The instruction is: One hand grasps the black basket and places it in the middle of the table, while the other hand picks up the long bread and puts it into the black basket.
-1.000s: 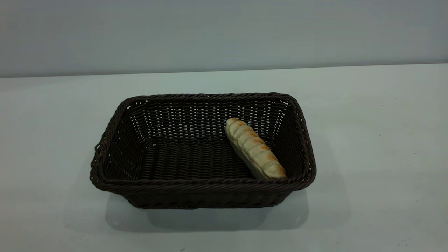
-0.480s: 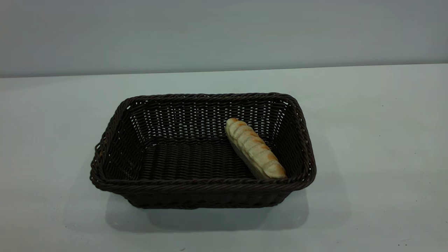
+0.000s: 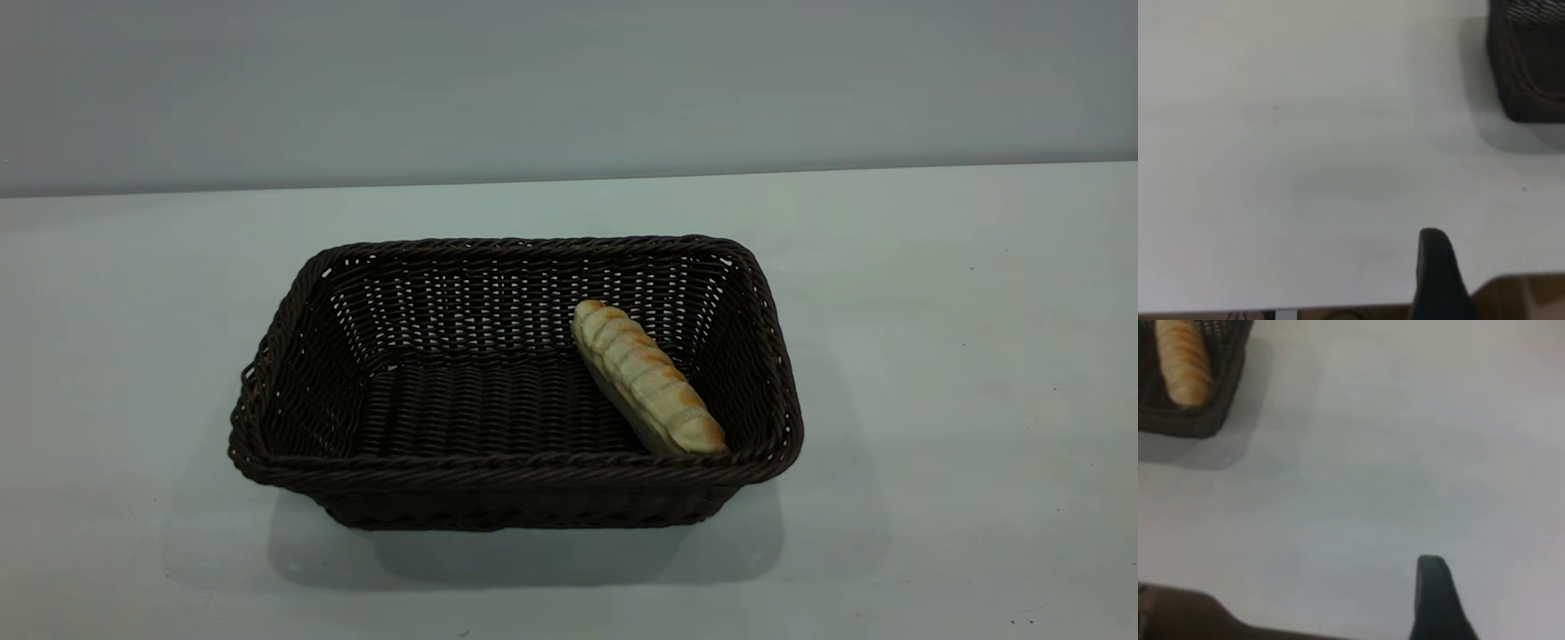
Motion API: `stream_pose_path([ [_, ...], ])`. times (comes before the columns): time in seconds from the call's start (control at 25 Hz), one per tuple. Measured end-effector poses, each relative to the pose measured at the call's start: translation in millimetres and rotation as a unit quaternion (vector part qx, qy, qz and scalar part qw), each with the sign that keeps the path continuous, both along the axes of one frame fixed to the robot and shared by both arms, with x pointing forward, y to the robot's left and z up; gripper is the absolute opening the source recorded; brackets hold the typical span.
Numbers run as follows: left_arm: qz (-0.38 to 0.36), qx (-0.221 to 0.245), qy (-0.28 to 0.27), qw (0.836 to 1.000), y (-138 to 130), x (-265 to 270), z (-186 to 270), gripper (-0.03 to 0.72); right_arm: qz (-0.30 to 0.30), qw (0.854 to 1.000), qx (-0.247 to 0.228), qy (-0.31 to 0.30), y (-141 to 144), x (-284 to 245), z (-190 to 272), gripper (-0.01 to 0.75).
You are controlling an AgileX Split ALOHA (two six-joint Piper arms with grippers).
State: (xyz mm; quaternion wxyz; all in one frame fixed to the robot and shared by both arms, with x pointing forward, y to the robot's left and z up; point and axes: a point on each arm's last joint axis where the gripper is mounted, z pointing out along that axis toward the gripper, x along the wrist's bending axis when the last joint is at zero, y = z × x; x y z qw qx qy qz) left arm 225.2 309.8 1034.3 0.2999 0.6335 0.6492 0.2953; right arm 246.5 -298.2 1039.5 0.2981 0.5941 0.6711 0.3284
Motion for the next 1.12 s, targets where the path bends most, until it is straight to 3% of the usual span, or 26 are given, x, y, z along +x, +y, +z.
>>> stream_pose_path([
  [0.32, 0.049, -0.001, -0.013, 0.999, -1.4, -4.5, -0.5, 0.521, -0.053, 0.999, 0.0, 0.0, -0.8, 0.1, 0.0, 0.437],
  [1.12, 0.049, 0.0, -0.013, 0.999, -1.4, -4.5, -0.5, 0.521, -0.054, 0.999, 0.0, 0.0, -0.8, 0.1, 0.0, 0.437],
])
